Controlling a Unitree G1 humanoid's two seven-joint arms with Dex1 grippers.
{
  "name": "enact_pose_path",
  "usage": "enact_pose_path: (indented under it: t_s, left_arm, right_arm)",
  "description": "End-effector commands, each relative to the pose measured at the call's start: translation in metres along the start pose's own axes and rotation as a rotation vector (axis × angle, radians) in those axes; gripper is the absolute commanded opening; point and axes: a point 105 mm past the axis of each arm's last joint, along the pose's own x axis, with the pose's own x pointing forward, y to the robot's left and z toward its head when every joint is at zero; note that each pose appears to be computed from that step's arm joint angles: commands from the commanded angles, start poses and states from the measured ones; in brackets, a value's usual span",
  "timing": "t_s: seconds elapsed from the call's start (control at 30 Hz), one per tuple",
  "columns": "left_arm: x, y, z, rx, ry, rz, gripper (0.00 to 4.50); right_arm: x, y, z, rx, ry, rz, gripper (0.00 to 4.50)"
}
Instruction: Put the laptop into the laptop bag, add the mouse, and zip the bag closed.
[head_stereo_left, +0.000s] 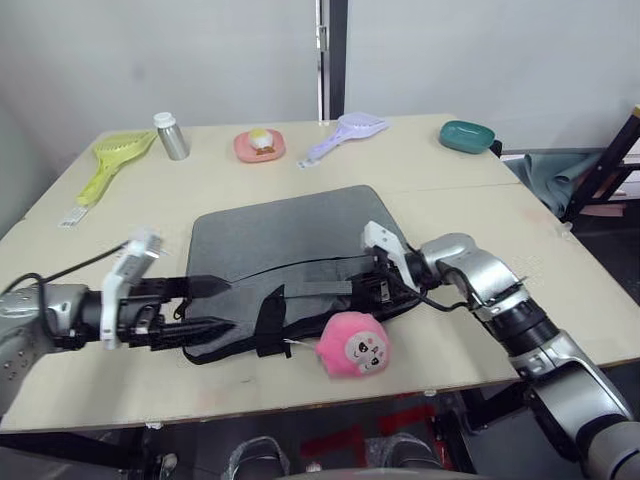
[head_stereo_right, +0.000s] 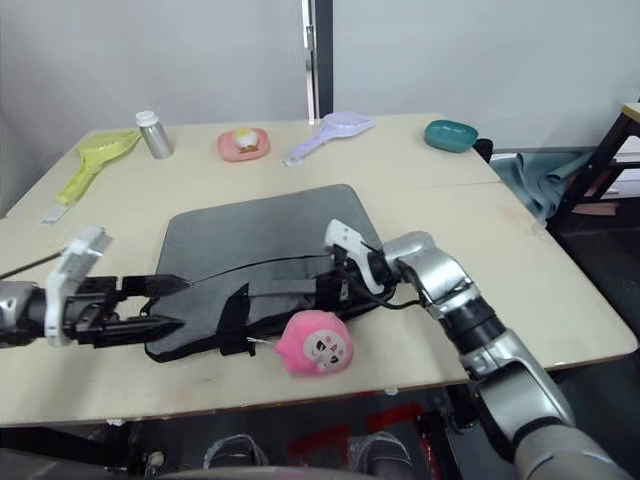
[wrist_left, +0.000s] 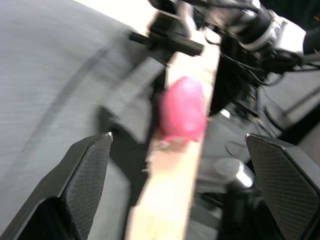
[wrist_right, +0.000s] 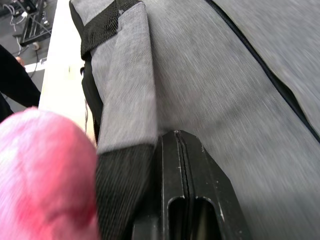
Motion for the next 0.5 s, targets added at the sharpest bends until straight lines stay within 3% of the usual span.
enact_pose_path:
  t_s: [0.03,0.27,0.5]
  left_arm:
    - [-0.017,0.005,0.01,0.065,-0.023,0.044,4.48]
    - [-0.022,0.008,0.004,0.078,0.003,0.064,4.48]
    - [-0.005,0.01,0.001,0.136,0.011,0.07,4.48]
  right_arm:
    - [-0.015,0.018,0.02,-0.066,-0.052,0.021,0.0]
    - [-0.044,0.025,0.019,-0.101,-0.005,-0.073,0.0]
    - [-0.115,0.029,0.04,-0.118,-0.096,-0.261,0.0]
